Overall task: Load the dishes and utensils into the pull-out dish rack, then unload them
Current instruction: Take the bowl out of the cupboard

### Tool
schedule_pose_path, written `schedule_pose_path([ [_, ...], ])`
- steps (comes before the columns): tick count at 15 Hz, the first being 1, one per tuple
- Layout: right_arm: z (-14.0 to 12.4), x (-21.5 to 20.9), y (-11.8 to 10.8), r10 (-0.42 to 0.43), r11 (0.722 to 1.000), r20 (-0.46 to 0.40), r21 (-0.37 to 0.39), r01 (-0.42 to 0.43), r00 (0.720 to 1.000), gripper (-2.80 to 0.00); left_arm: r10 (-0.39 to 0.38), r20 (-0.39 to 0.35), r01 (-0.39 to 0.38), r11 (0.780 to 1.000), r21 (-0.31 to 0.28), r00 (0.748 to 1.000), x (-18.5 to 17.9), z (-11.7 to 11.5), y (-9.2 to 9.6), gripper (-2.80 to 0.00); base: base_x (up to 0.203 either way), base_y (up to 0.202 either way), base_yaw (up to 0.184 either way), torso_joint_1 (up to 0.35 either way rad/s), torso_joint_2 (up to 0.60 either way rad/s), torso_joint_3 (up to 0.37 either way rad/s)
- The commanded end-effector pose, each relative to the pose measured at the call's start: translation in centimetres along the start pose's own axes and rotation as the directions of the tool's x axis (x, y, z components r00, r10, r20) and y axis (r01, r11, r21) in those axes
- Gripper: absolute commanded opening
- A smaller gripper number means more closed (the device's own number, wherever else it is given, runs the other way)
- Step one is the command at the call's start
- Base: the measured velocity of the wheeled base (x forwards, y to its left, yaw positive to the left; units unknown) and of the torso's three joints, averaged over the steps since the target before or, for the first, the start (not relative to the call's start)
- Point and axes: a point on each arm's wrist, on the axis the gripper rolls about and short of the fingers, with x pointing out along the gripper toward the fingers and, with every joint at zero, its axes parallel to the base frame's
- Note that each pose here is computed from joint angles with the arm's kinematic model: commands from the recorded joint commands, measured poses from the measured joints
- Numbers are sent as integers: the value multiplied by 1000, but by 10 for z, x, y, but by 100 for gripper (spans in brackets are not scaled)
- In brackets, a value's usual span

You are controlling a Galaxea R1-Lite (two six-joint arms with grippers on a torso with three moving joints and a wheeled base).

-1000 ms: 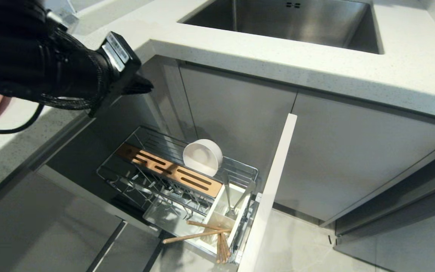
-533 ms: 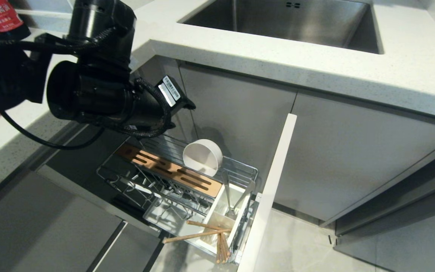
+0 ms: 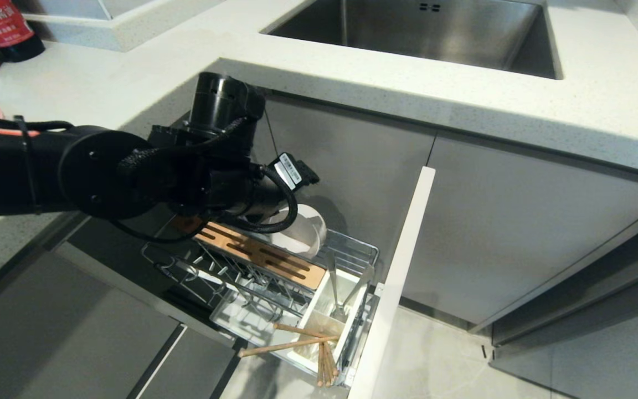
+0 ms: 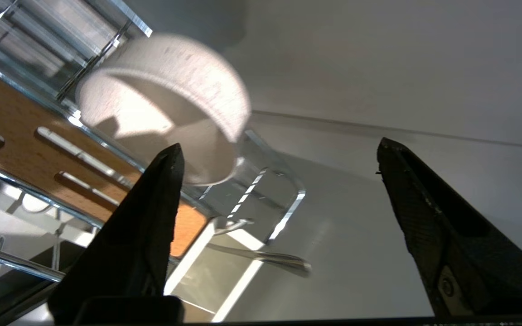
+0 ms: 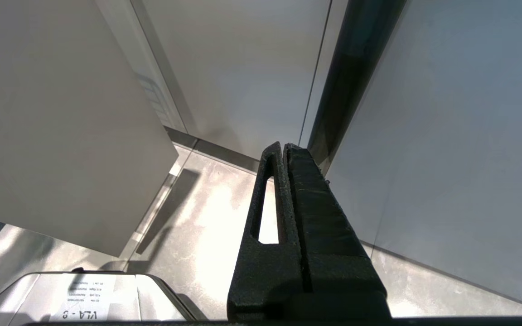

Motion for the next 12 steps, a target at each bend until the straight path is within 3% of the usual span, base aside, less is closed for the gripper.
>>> schedule_pose_path([
  [1, 0, 0, 0, 0, 1000, -1, -1, 0, 1000, -280, 43, -34, -42, 999, 10, 999, 21, -12, 5, 0, 0, 0, 0, 0, 0, 0],
  [6, 0, 0, 0, 0, 1000, -1, -1, 0, 1000, -280, 79, -42, -77, 996, 33, 996, 60, -28, 10, 0, 0, 0, 0, 0, 0, 0],
  [12, 0, 0, 0, 0, 1000, 0, -1, 0, 1000, -280, 105, 23, -106, 993, 56, 994, 81, -29, 10, 0, 0, 0, 0, 0, 0, 0],
])
